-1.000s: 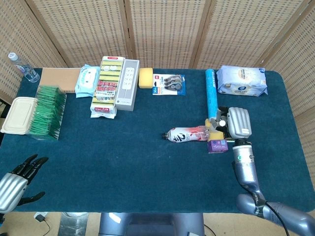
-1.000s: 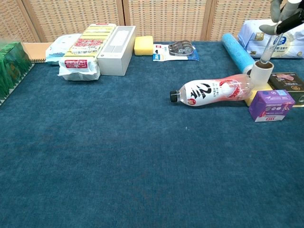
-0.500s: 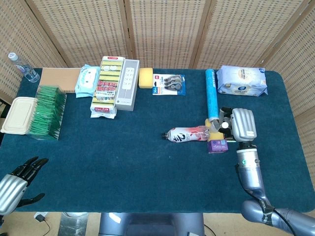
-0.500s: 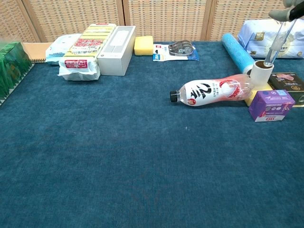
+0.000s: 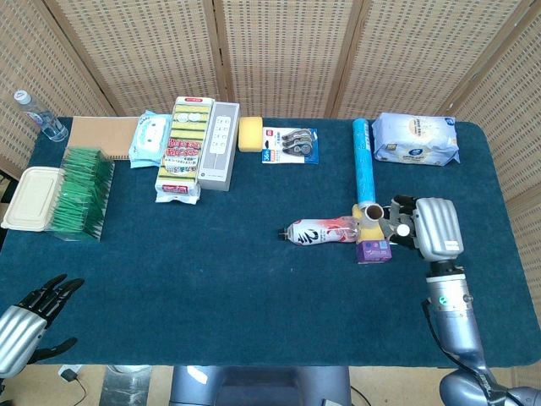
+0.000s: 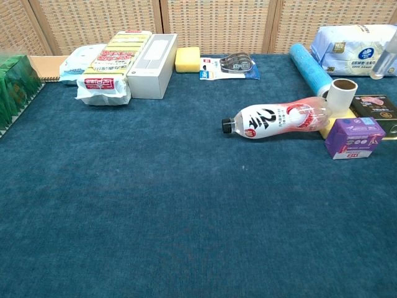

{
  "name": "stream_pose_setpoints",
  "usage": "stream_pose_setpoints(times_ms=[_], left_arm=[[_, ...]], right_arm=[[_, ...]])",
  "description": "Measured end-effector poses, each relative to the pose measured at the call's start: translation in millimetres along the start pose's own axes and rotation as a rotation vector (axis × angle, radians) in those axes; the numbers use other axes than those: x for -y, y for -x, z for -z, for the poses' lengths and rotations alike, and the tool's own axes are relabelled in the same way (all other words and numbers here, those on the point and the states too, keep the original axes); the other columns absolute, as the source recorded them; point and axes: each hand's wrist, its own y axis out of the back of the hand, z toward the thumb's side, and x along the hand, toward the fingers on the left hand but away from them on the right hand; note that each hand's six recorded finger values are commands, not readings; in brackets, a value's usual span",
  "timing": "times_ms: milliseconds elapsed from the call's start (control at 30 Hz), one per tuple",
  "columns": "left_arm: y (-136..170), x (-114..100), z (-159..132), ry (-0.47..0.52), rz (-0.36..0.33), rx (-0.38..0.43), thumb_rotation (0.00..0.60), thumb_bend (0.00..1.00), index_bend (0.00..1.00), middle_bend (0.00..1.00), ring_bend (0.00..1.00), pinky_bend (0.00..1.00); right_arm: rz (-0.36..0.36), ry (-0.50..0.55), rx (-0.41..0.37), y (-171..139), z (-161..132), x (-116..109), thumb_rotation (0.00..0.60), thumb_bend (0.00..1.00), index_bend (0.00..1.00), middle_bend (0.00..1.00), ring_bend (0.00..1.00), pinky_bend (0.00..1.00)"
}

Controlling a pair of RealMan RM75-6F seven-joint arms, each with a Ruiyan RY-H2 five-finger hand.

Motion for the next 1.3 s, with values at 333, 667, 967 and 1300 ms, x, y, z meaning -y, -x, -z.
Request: stream_pose_setpoints(times_ms=[333,667,967,1300], left_arm=[[3.4,-2.4,-0.1,0.004,-0.012,0.003,0.6,0.11,0.0,0.17,0.1,0.3],[6.6,-1.9,-3.5,-0.002,-0.015,0.019,0.6,0.11,0.0,0.17,0.1,0.3],[5.6,-1.1,-1.7,-0.005,-0.013,0.002,0.6,0.11,0.0,0.17,0.1,0.3],[5.3,-2.0,-1.0,-0.003,-0.016,0.003,0.6,0.11,0.0,0.17,0.1,0.3]], right_arm=[[-0.104,-0.05,-0.046,-49.7,-5.6,2.8,0.6,0.41,0.78,0.99,1.0,1.0],[-0.031,0.089,-0.044,-68.3,-4.4,-24.3,0.6,0.42,0.78,0.99,1.0,1.0],[-0.105,-0.029,-0.067,-84.8,-5.0,1.3,0.6,0.42,0.78,0.99,1.0,1.0],[0.008,0.021,-0.058,-64.1,-8.0,-14.8,0.6,0.43,0.78,0.99,1.0,1.0]])
